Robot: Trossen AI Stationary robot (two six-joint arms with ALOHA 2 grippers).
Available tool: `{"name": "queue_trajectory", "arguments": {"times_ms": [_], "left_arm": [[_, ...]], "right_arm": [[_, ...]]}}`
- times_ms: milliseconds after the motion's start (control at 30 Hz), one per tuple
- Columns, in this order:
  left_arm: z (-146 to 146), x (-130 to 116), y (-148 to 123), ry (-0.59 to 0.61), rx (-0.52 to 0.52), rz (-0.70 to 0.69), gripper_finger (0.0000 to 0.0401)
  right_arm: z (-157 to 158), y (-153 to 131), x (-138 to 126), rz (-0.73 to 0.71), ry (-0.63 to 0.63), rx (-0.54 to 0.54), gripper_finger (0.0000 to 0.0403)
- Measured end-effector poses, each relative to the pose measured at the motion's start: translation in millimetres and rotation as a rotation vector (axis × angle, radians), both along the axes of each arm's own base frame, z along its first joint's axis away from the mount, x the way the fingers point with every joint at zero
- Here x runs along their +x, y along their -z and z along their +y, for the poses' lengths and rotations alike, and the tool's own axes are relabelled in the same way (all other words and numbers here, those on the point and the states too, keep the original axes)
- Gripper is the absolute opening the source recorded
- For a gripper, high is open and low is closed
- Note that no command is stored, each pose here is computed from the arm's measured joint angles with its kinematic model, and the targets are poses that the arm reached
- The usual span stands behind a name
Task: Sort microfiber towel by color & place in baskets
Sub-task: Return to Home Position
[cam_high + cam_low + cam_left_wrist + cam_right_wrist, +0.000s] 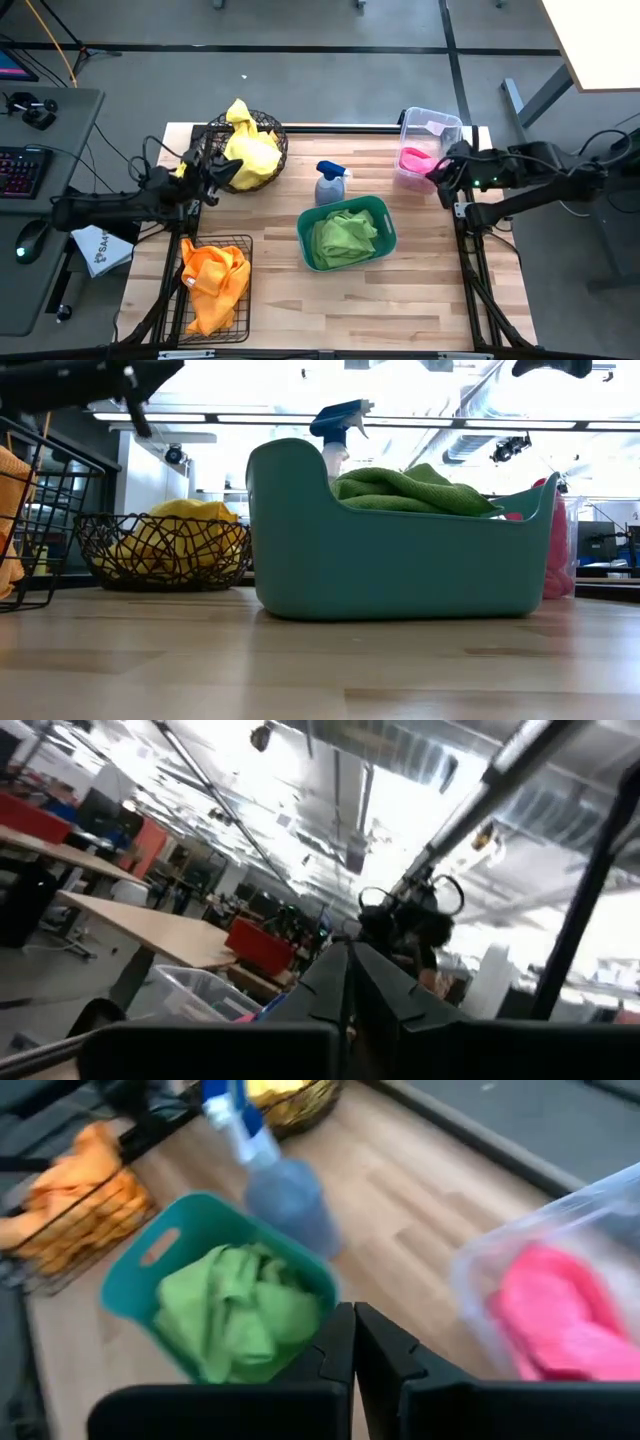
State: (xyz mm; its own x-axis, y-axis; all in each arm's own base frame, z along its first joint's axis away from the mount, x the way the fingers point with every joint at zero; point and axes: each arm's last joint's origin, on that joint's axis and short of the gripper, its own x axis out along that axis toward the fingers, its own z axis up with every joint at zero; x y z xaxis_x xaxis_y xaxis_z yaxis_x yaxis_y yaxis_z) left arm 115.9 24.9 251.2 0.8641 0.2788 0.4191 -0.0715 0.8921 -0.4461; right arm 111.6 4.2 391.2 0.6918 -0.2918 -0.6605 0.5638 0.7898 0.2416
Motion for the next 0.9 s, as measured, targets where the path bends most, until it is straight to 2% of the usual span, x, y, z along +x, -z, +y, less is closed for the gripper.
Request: {"name": "queue_trajectory", "arguments": {"times_ms": [233, 400, 533, 700, 900], "left_arm": [[-0.2, -12.8, 37.2, -0.036, -0.082, -0.069, 0.0001], [-0.9, -12.1, 41.6, -0.027, -0.110, -0.025, 0.0000], [-2.9, -12.1, 40.8, -0.023, -0.119, -0.035, 0.0000], [-9.9, -11.1, 40.3, 0.039, -0.141, -0.044, 0.0000], [-21.7, -6.4, 44.0, 0.085, -0.133, 0.011, 0.0000]], "right_arm": [[5.7, 39.7, 11.5, -0.037, -0.098, 0.116, 0.0001], [7.1, 59.1, 15.4, -0.065, -0.113, 0.148, 0.0000], [7.8, 59.2, 14.5, -0.118, -0.133, 0.175, 0.0000], [7.1, 52.8, 9.6, -0.183, -0.162, 0.151, 0.0000], [6.6, 49.3, 5.7, -0.222, -0.162, 0.157, 0.0000]]}}
